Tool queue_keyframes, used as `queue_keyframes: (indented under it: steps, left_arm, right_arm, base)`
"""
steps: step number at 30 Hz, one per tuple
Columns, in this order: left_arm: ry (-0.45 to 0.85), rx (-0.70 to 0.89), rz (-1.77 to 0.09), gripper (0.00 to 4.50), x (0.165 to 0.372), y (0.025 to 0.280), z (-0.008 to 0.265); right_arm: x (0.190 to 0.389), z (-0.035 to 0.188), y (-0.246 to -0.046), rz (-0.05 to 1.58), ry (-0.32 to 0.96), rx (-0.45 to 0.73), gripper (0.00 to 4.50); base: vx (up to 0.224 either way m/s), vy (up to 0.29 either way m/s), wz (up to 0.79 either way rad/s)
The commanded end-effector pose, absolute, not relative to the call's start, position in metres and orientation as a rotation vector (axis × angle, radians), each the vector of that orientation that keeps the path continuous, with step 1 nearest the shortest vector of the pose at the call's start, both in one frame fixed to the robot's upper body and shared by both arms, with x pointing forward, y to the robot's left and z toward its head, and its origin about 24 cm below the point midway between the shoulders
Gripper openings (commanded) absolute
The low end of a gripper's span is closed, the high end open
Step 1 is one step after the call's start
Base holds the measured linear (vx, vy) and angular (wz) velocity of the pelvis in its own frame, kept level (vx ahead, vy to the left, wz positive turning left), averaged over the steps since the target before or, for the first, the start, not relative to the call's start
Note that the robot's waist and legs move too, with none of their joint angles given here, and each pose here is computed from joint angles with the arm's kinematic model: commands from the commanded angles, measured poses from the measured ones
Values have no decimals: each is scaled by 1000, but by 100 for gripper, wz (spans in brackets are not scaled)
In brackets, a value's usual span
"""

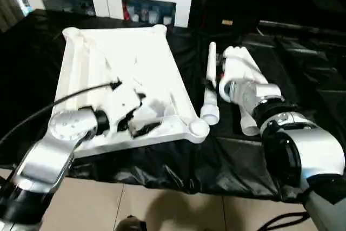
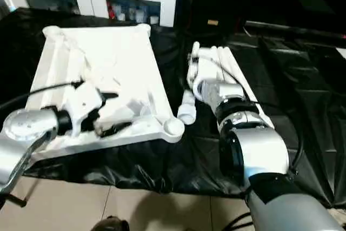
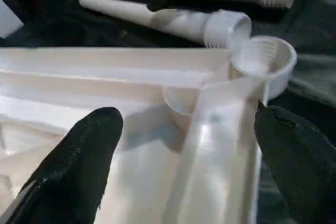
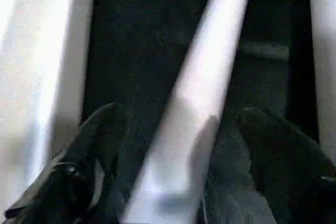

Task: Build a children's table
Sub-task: Pick table leg

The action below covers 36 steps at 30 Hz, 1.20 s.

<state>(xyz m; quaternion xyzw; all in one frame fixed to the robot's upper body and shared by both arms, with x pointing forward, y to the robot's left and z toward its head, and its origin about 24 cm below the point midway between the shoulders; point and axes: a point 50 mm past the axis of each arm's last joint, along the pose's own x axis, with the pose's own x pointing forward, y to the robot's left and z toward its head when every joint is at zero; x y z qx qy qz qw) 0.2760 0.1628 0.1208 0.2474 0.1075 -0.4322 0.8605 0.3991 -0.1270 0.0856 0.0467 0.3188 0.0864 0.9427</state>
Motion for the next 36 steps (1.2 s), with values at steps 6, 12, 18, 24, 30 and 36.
queue_keyframes:
  steps: [6, 12, 18, 24, 30, 36]
  left_arm:
    - [223, 509, -928, 450, 268, 159, 129]
    - [221, 505, -917, 450, 268, 160, 131]
    - [234, 494, -926, 450, 268, 158, 131]
    - [239, 496, -935, 450, 270, 157, 131]
    - [233, 489, -917, 450, 276, 156, 131]
    - [125, 356, -788, 450, 300, 143, 138]
  right_arm:
    - [395, 80, -131, 132, 736, 98, 376]
    - [392, 77, -130, 151, 767, 144, 339]
    - [388, 71, -132, 155, 798, 173, 284]
    - [385, 63, -137, 127, 821, 189, 224]
    - [385, 63, -140, 115, 810, 240, 189]
    - [392, 79, -145, 152, 727, 367, 172]
  base:
    - [0, 0, 0]
    - [0, 0, 0]
    - [0, 0, 0]
    - [0, 0, 0]
    - [0, 0, 0]
    - [0, 0, 0]
